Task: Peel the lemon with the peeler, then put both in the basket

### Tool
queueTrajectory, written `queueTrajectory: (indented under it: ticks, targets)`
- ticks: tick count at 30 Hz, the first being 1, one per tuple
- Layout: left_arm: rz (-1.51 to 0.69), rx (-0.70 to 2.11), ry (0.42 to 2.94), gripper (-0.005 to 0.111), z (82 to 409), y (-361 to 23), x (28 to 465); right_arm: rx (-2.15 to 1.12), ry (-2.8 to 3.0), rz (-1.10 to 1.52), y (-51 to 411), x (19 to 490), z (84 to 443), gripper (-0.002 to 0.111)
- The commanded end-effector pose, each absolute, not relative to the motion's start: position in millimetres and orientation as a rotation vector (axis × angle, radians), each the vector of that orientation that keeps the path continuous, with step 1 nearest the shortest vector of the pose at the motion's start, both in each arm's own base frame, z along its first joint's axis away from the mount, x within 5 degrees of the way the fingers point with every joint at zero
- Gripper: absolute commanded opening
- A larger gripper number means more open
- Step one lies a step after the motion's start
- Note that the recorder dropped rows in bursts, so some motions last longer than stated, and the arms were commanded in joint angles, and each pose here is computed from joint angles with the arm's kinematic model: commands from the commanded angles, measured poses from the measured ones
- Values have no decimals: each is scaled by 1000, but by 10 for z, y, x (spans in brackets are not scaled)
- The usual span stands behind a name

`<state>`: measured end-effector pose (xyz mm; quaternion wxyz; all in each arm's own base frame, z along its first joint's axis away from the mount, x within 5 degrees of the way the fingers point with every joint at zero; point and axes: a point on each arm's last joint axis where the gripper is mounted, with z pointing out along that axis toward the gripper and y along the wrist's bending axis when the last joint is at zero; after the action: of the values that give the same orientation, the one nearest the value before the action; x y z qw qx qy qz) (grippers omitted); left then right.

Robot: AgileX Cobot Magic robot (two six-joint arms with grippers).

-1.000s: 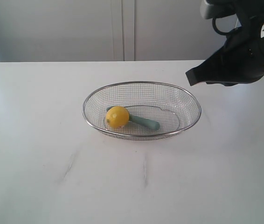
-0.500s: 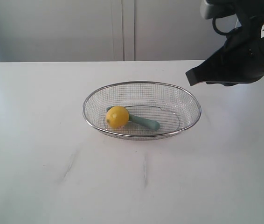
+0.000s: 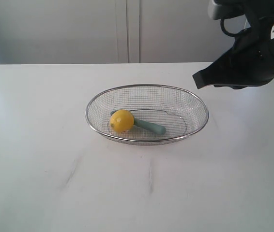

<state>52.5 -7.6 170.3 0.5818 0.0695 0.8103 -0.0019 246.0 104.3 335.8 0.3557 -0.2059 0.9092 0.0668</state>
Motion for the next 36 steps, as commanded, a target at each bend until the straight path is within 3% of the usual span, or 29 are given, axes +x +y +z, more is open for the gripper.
queueTrajectory:
  ticks: [1,5,10,13,16,21,23,27,36]
  targets:
    - [-8,158,1888,0,1696,-76,525,-527,2337,176,1029,2418,3384,0]
    - [-8,158,1888,0,1696,-76,525,-491,2261,181,922,2265,3590,0]
    - [-8,158,1888,0,1696,-76,525,-239,2073,163,433,1798,4077,0]
    - [-8,158,1888,0,1696,-76,525,86,1871,215,114,1198,4405,0]
    - [-8,158,1888,0,1696,-76,525,144,1648,166,36,406,4544,0]
    - [-8,158,1888,0,1696,-76,525,126,1450,171,72,-383,4256,0]
    - [-8,158,1888,0,1696,-76,525,125,1433,170,73,-453,4101,0]
    - [-8,158,1888,0,1696,-76,525,136,1394,177,56,-207,3882,0]
    - [-8,158,1888,0,1696,-76,525,159,1392,128,-15,463,2854,0]
